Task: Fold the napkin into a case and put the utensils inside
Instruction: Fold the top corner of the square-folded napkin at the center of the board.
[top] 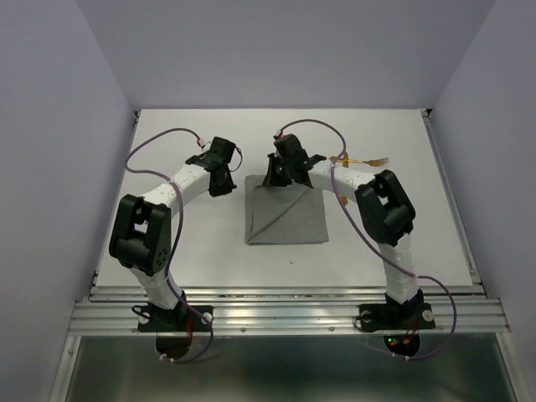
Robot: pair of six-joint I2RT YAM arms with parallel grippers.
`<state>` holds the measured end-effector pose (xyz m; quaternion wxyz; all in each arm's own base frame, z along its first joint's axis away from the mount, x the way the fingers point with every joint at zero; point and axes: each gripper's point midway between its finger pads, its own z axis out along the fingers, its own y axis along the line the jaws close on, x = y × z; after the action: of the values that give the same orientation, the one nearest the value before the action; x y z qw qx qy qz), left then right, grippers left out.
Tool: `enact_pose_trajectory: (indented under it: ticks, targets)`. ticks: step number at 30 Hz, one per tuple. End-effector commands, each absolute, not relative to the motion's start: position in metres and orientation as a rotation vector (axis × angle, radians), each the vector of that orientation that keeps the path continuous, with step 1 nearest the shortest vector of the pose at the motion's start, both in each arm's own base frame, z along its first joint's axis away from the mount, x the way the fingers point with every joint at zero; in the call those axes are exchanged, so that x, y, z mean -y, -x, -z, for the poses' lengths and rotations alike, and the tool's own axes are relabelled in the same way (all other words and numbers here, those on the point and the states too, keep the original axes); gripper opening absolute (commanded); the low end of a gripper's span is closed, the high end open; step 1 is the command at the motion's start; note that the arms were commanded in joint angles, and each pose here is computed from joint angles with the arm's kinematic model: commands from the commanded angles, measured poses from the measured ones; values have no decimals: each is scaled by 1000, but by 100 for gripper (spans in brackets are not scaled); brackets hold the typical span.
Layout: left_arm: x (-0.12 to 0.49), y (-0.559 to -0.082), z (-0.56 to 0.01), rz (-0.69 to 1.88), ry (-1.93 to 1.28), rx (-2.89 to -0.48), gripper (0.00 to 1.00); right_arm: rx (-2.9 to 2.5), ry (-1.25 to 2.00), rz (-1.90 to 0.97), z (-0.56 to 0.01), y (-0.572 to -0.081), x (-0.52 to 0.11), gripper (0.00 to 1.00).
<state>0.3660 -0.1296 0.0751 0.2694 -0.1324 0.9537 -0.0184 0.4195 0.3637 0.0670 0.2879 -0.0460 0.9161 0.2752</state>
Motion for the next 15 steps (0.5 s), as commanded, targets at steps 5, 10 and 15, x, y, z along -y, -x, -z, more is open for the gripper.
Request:
enact_pose_trajectory:
  ticks: [5,10,15]
  targets:
    - [127,-362,-88,63,366,-2539,7,-2436,179,-754,-69,-421,-377,1]
    - [128,-363,-87,73,365,-2541,7,-2436,172,-731,-70,-422,-373,26]
    - [134,-362,-87,110,354,-2544,8,-2339,129,-640,-108,-435,-358,37]
